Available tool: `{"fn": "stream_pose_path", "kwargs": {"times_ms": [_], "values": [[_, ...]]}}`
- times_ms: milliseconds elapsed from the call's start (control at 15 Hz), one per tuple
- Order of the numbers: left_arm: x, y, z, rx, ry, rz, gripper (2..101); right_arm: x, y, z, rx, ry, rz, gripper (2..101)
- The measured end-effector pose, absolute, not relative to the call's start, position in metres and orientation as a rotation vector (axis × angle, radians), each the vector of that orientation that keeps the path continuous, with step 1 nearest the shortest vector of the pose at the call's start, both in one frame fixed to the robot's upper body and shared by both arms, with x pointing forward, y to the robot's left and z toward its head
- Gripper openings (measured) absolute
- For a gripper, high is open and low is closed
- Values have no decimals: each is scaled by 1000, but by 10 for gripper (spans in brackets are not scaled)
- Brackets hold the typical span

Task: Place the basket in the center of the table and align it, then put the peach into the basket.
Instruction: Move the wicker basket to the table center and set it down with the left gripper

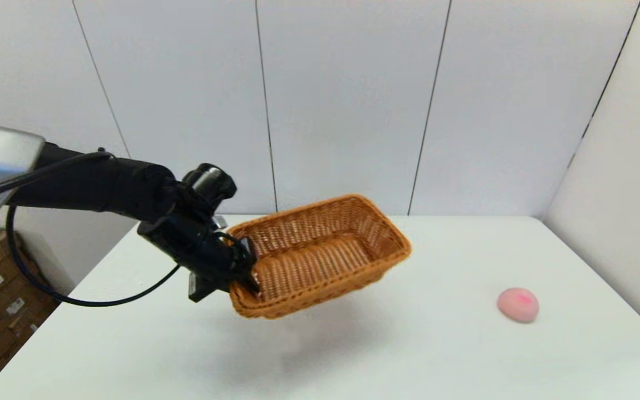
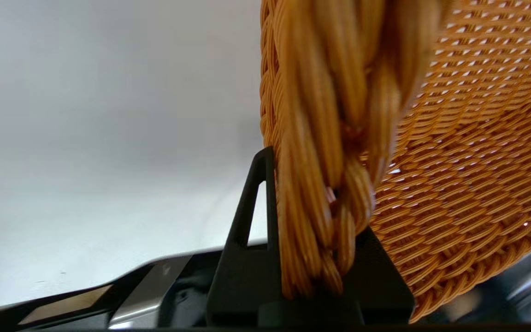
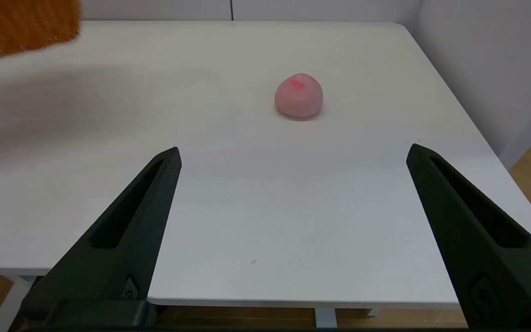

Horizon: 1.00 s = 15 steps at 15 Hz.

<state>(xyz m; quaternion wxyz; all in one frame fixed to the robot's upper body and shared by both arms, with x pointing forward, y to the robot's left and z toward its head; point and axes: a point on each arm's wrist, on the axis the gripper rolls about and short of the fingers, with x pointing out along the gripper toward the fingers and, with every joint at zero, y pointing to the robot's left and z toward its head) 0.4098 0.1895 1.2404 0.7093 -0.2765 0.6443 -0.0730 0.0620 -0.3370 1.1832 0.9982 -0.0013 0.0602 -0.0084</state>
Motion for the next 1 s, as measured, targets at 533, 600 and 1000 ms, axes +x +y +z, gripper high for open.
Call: {"fn": "stream_pose_path", "kwargs": {"times_ms": [533,600,1000], "values": [[385,165,1200,-348,1561,-333,147,62,-337,1183,-4,120,-17,971],[387,166,1197,-349,1569,-326,147,62,-337,1183,-4,121,-16,971],[397,169,1185,-369,1566,-301,431,62,-337,1183,-5,122,-15,971]]}}
